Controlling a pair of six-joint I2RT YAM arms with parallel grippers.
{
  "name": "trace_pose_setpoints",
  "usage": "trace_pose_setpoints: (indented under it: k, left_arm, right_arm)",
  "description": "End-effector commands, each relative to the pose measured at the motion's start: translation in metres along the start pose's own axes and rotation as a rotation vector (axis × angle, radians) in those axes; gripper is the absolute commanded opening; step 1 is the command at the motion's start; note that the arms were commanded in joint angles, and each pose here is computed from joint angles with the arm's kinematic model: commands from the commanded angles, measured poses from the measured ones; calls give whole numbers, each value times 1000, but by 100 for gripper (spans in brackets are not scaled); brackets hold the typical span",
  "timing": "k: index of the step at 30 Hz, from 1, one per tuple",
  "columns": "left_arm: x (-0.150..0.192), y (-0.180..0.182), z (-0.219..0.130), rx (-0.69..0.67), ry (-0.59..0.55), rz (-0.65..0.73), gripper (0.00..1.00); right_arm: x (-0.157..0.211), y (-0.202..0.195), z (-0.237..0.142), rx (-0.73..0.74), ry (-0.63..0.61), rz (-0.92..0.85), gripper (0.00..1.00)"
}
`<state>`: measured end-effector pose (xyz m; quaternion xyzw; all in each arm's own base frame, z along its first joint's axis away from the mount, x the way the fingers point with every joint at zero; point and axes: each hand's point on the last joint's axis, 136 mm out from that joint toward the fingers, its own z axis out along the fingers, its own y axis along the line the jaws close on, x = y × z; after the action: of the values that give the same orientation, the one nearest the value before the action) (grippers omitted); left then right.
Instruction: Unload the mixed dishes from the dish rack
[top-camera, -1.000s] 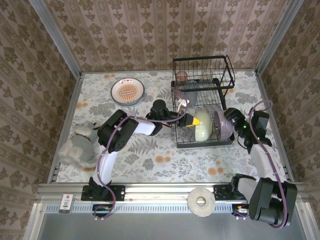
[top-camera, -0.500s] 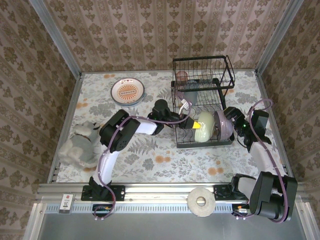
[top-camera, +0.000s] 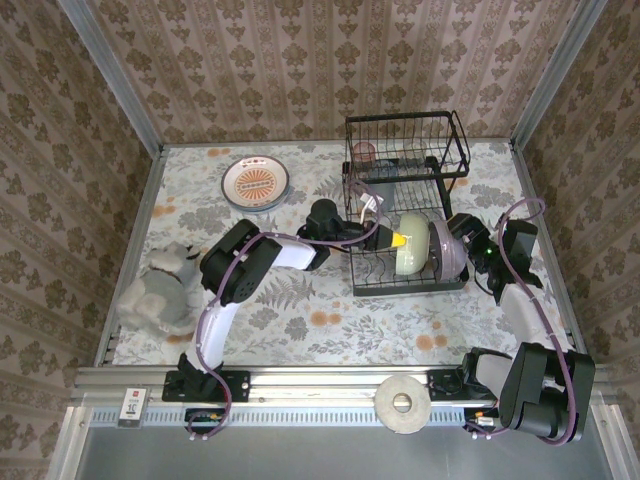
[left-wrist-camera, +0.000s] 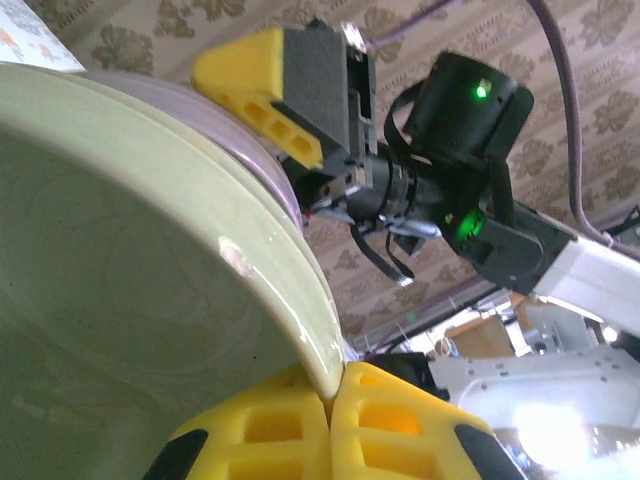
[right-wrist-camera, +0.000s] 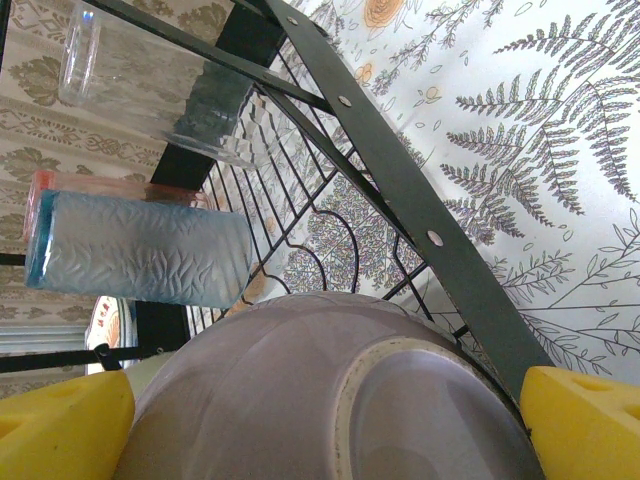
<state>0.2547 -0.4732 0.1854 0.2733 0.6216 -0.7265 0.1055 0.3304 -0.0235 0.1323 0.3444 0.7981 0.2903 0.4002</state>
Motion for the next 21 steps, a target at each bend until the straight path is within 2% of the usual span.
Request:
trace_pose_setpoints:
  k: [1, 8, 21]
  left_arm:
    - [-44, -42, 1, 47, -136, 115, 0]
    - [-53, -52, -5, 39, -184, 121, 0]
    - [-74, -112, -20, 73, -260, 238, 0]
  right_arm:
    - [29, -30, 2, 92, 92, 44, 100]
    - [26, -27, -2, 93, 82, 37, 100]
    - [11, -18, -21, 121, 24, -3, 100]
